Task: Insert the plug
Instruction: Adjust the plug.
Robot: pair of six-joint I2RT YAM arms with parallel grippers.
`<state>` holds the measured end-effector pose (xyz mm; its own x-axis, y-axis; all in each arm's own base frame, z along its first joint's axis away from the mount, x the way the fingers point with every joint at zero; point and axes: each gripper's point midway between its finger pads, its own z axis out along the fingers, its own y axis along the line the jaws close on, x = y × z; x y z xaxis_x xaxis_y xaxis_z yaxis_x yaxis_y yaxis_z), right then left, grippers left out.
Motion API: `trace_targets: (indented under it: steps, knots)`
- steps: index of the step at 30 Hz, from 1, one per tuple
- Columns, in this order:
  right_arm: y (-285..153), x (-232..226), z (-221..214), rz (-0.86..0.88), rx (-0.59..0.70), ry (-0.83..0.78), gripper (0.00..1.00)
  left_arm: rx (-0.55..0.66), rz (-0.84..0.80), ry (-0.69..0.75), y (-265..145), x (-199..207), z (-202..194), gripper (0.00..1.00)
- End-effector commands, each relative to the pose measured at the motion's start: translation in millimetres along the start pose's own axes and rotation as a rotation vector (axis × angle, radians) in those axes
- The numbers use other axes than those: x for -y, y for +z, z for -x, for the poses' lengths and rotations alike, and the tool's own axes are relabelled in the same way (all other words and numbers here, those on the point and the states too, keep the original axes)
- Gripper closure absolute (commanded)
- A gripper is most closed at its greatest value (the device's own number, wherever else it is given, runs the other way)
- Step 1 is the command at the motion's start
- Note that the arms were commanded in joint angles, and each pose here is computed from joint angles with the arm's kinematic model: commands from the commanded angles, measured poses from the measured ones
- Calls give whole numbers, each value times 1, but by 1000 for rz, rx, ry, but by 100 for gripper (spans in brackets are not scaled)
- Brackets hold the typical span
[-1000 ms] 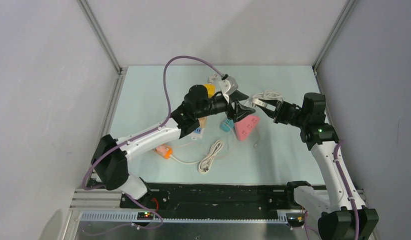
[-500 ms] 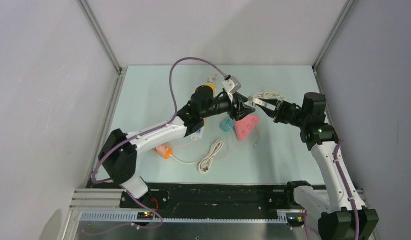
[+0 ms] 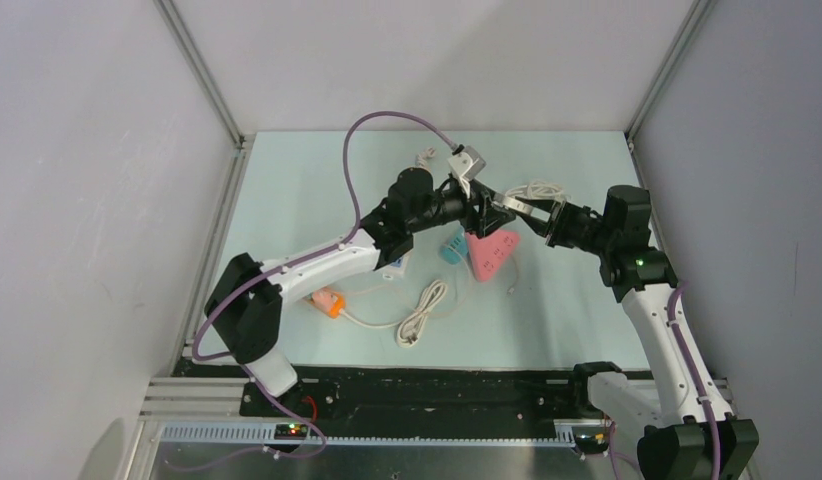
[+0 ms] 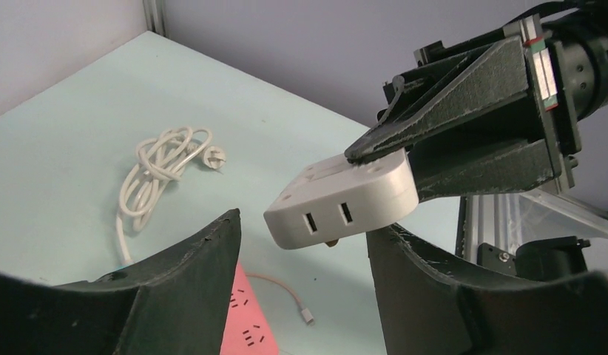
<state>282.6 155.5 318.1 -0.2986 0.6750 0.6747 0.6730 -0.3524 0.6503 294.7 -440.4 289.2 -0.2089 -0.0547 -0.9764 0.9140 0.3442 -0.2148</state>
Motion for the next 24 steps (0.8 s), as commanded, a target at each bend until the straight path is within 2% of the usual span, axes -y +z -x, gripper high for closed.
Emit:
trace_targets:
  steps: [1,7,10,12,18,24]
  knots:
    - [-8,-19,-17,45,-44,111,100,71,-22,-29,4,9,31,32]
    - [-9,-22,-22,62,-65,106,100,46,35,-49,7,-9,14,38]
    - [-10,-23,-22,65,-65,106,100,16,55,-57,8,-20,-2,50]
    - [-11,-23,-23,69,-68,107,100,-5,65,-41,6,-24,-13,54]
    - [-12,-22,-23,68,-67,105,100,-33,129,-16,-3,-40,-30,56]
    - [-12,-17,-20,60,-63,108,100,12,183,-26,-10,-57,-9,55]
